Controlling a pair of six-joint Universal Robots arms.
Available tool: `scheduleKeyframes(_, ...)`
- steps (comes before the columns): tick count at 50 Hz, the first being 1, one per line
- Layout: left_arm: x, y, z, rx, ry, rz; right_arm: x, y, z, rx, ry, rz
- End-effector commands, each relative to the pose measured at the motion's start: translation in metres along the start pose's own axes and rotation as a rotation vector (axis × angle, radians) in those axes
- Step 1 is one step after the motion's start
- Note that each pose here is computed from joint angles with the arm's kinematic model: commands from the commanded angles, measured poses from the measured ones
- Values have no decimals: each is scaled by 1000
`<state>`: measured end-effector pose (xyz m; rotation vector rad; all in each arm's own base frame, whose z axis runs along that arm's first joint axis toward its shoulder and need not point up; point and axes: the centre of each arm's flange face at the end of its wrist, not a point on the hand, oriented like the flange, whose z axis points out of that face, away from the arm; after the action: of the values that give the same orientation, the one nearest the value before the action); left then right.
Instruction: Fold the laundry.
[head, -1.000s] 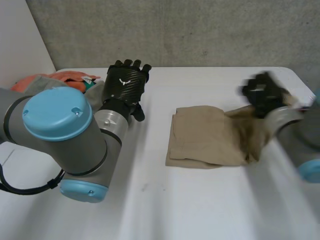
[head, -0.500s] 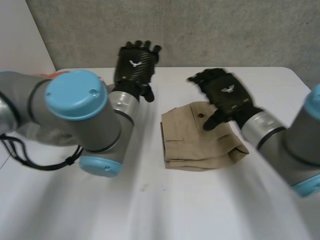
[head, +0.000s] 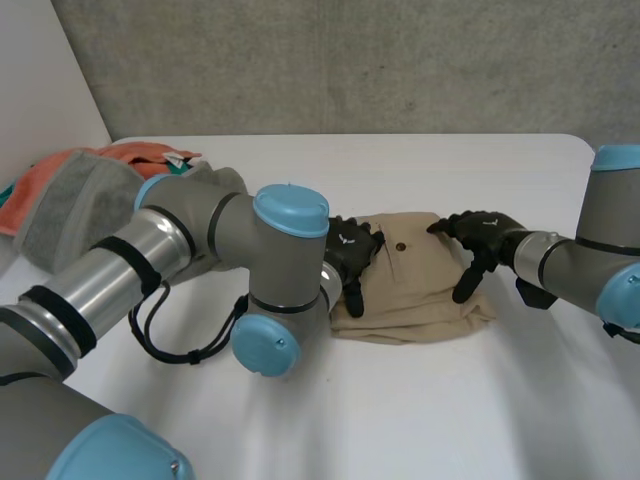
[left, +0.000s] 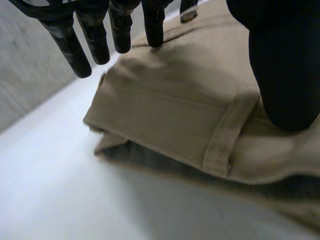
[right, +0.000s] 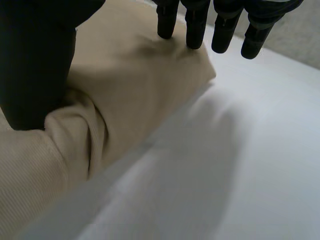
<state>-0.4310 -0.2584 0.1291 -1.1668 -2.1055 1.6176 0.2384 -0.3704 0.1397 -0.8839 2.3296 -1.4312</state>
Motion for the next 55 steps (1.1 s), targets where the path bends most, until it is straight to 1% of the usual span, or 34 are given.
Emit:
scheduleKeyframes(1,-3,1,-4,-54,6,-1,0,4,-2,-49,5,-108)
scheduleKeyframes(2,-5,-7,-8,-38,1,-5,0,2,-4,-47,11,-121)
scheduleKeyframes(3,-7,-14,-10,-23,-1,-5,1,-12,-14,-18,39,-152)
scheduleKeyframes(4,-9,-21,-14,-7,-6,-8,1,-12,-14,-18,39,-152)
scheduleKeyframes(6,-16,-44,-25,43,-16,-20,5,-28,-27,16,79,-163)
scheduleKeyframes(10,-24,-71,-43,96,-25,-62,10,-41,-41,85,134,-152)
scheduleKeyframes(12,-27,-79,-51,110,-24,-82,9,-39,-43,107,154,-117)
scheduleKeyframes(13,-28,-82,-55,115,-24,-90,12,-35,-45,126,191,-62)
scheduleKeyframes(16,-30,-87,-68,117,-10,-119,14,-31,-52,146,253,38)
scheduleKeyframes(17,-30,-87,-71,115,1,-122,13,-27,-59,145,278,106)
scheduleKeyframes(18,-30,-89,-79,116,29,-125,11,-23,-62,138,280,138)
scheduleKeyframes(20,-32,-93,-87,123,68,-135,6,-13,-66,110,272,203)
scheduleKeyframes(21,-32,-94,-91,127,88,-138,1,-1,-68,76,252,250)
scheduleKeyframes(22,-34,-93,-98,124,135,-154,-3,5,-69,60,236,271)
scheduleKeyframes(26,-33,-90,-112,138,231,-183,-16,27,-72,2,137,317)
scheduleKeyframes(30,-33,-90,-125,200,278,-187,-23,35,-72,-13,73,347)
scheduleKeyframes(34,-37,-90,-134,269,278,-177,-24,44,-62,-16,59,348)
scheduleKeyframes(38,-35,-88,-140,302,289,-177,-21,45,-52,10,64,335)
scheduleKeyframes(46,-30,-84,-144,294,327,-191,-18,47,-38,19,60,337)
scheduleKeyframes(55,-30,-84,-146,295,328,-190,-24,43,-27,41,55,342)
